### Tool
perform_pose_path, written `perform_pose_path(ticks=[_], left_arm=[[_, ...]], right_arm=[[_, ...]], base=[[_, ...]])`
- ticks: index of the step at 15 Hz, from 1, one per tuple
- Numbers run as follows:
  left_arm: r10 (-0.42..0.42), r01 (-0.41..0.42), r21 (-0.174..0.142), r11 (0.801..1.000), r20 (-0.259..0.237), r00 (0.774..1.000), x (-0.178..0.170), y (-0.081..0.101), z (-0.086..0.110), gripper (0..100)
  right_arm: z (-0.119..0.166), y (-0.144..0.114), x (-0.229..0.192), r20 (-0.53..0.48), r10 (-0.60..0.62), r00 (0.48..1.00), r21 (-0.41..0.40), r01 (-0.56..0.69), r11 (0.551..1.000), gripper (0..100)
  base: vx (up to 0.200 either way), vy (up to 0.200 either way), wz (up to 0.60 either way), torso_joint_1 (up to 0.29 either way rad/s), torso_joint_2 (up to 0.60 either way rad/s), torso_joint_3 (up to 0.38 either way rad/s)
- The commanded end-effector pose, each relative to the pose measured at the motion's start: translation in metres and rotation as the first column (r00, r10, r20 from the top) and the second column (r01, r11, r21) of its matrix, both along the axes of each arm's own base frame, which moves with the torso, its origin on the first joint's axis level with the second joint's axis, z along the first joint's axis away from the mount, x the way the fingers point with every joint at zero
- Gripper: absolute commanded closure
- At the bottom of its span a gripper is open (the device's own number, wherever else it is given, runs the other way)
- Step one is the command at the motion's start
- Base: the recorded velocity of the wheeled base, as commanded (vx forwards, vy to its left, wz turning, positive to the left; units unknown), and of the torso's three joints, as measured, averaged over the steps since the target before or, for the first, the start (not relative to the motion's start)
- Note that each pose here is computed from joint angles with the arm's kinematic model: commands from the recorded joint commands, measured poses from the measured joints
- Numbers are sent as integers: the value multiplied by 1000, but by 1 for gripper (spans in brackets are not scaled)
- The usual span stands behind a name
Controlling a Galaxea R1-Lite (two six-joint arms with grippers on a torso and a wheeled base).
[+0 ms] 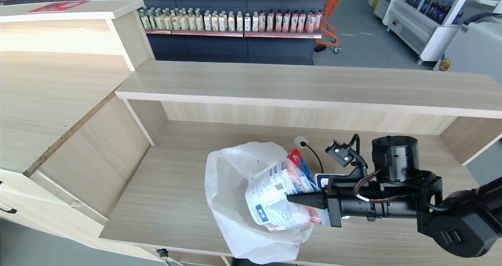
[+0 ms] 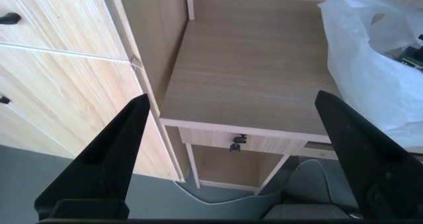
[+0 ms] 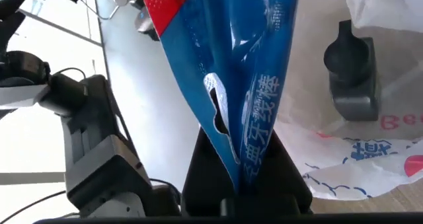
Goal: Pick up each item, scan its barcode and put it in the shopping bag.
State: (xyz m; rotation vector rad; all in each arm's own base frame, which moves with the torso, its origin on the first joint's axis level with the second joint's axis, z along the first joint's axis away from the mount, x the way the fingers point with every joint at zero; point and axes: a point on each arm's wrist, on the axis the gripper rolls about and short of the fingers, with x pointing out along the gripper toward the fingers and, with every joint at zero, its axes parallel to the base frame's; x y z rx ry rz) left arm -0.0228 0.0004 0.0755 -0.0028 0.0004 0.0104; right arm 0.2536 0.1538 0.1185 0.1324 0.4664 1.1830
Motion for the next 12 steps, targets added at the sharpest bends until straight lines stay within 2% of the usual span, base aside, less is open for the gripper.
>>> perform_pose_path(ticks=[1, 5, 12], left_arm=[[0, 0, 0, 1000, 0, 1000, 0, 0, 0, 0], [0, 0, 0, 1000, 0, 1000, 0, 0, 0, 0], [0, 0, 0, 1000, 0, 1000, 0, 0, 0, 0]], right_arm=[[-25, 1, 12, -49, -5, 999, -37, 3, 999, 100], [-40, -7, 23, 12, -11, 1000, -93, 12, 996, 100], [-52, 3, 37, 35, 18, 999, -114, -14, 993, 100]], base=[[0, 0, 0, 0, 0, 0], [0, 0, 0, 0, 0, 0], [0, 0, 0, 0, 0, 0]])
